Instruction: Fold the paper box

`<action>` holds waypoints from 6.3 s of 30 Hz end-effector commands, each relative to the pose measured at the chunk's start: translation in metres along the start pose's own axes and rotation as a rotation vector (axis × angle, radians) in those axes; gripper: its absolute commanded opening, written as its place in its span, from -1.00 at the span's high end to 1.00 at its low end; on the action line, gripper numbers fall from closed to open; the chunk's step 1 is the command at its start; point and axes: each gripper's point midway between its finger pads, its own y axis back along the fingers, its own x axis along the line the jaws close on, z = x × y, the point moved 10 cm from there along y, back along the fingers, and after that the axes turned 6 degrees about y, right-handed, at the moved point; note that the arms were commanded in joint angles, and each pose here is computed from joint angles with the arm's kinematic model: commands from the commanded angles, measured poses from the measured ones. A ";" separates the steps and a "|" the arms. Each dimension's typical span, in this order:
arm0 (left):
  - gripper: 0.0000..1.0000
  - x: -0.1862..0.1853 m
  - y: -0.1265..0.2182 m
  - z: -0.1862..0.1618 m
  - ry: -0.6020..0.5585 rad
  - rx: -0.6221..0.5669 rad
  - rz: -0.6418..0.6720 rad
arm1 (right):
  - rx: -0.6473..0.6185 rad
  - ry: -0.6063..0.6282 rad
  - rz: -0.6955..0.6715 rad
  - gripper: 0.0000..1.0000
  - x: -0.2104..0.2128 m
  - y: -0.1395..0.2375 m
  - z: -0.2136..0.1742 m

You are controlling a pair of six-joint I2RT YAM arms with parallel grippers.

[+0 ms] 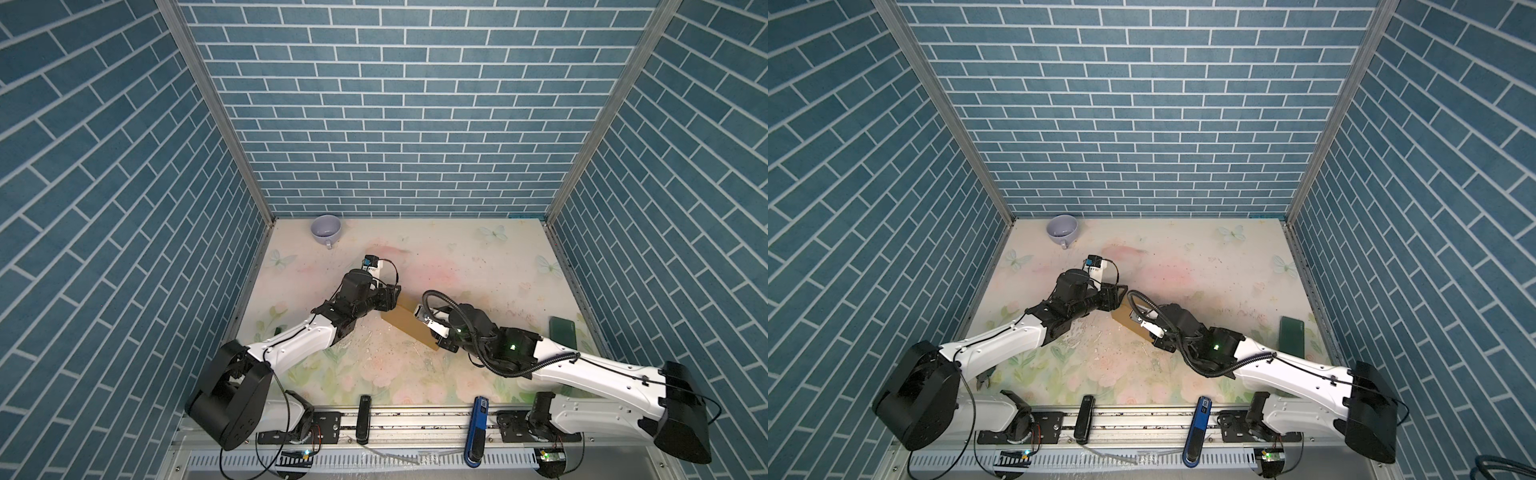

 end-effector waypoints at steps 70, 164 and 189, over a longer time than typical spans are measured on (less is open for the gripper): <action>-0.47 -0.014 0.007 -0.024 -0.106 0.173 0.125 | 0.042 -1.653 -0.083 0.70 0.034 -0.010 -0.097; -0.05 0.034 0.105 -0.089 0.194 0.223 0.069 | 0.250 -1.445 -0.050 0.75 0.041 0.001 -0.084; 0.10 0.036 0.120 -0.101 0.193 0.254 0.146 | 0.325 -1.419 -0.055 0.74 0.060 0.003 -0.094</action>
